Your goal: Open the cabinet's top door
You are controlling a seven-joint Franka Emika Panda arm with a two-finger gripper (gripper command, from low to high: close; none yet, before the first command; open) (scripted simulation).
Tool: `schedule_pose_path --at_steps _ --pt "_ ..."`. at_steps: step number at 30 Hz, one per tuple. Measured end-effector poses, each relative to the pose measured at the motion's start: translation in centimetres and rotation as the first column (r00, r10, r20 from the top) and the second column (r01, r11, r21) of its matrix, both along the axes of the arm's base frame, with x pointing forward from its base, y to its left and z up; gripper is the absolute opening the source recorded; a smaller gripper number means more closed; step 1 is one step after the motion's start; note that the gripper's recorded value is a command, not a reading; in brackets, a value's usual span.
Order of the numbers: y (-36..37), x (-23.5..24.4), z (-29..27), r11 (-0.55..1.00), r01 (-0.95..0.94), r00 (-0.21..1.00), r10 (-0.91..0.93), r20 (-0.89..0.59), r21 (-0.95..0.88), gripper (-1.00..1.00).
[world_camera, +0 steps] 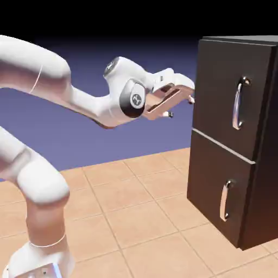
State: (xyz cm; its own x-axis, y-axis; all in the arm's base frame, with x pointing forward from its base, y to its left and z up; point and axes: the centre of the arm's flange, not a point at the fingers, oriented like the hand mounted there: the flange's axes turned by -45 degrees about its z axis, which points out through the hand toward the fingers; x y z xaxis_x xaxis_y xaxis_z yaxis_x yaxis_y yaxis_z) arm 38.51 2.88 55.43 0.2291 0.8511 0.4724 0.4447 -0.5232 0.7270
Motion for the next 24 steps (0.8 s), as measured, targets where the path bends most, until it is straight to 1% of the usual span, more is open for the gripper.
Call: schedule_pose_path --at_steps 5,11,17,24 --pt "-0.3 -0.4 1.6 0.972 -0.106 0.99 0.122 0.065 -0.21 1.0" --pt "-1.3 -0.7 2.9 0.87 -0.181 0.961 0.256 0.108 -0.458 1.0" --pt "-2.8 -0.7 3.6 0.706 -0.2 0.922 0.37 0.113 -0.679 1.0" --pt "-5.1 -0.3 3.6 0.456 -0.167 0.879 0.47 0.077 -0.874 1.0"
